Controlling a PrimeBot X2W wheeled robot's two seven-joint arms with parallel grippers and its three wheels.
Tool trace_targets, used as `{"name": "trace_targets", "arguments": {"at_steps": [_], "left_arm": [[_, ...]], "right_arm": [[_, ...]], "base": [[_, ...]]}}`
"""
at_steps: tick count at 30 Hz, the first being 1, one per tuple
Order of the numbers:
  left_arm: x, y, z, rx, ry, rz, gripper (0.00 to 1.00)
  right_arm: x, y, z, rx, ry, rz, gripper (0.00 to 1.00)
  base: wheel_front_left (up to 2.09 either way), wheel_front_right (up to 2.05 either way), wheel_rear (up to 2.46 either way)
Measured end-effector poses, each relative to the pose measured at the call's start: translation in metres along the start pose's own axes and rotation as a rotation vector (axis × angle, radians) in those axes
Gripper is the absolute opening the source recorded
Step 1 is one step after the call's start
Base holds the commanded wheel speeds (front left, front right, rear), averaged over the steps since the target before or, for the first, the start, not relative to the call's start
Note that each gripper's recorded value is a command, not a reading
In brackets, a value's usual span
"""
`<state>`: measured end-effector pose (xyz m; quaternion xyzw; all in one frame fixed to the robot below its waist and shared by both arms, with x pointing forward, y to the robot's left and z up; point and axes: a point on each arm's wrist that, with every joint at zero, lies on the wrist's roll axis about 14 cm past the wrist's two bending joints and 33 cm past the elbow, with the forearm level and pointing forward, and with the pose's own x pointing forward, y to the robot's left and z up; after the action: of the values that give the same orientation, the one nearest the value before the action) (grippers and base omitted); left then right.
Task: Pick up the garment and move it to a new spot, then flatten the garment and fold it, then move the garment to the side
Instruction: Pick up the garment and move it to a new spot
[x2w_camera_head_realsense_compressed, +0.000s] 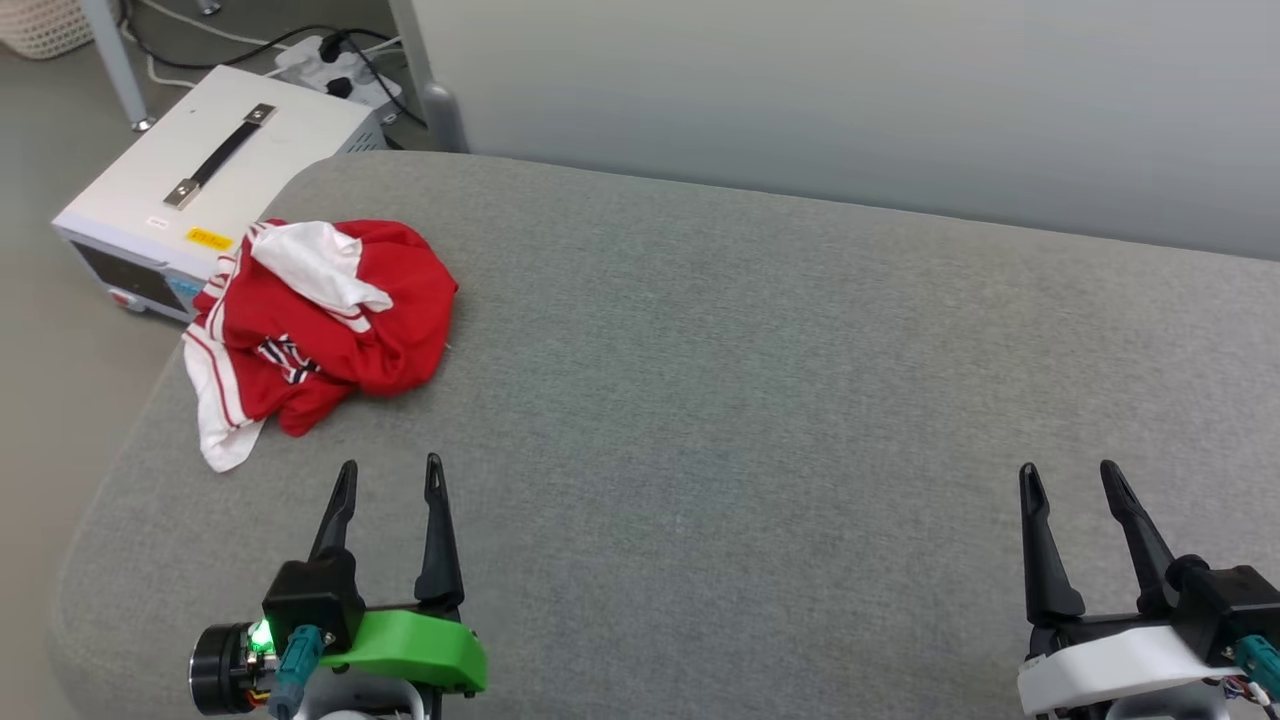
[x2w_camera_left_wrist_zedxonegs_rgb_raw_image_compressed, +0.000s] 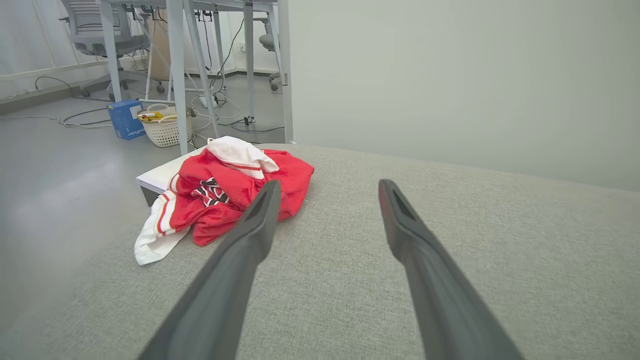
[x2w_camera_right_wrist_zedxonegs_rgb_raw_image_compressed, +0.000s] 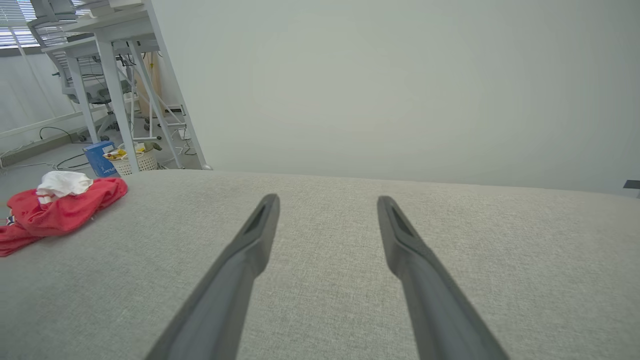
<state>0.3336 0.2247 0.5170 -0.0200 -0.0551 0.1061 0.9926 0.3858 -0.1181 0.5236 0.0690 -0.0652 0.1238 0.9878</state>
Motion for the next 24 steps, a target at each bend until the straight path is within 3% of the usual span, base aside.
{"name": "trace_targets", "arguments": {"at_steps": [24], "left_arm": [[-0.058,0.098,0.008,0.023,0.007,0.333,1.0]], "right_arm": [[0.043,0.102,-0.03,0.057,0.057,0.309,1.0]], "base": [[0.0,0.0,0.0]]}}
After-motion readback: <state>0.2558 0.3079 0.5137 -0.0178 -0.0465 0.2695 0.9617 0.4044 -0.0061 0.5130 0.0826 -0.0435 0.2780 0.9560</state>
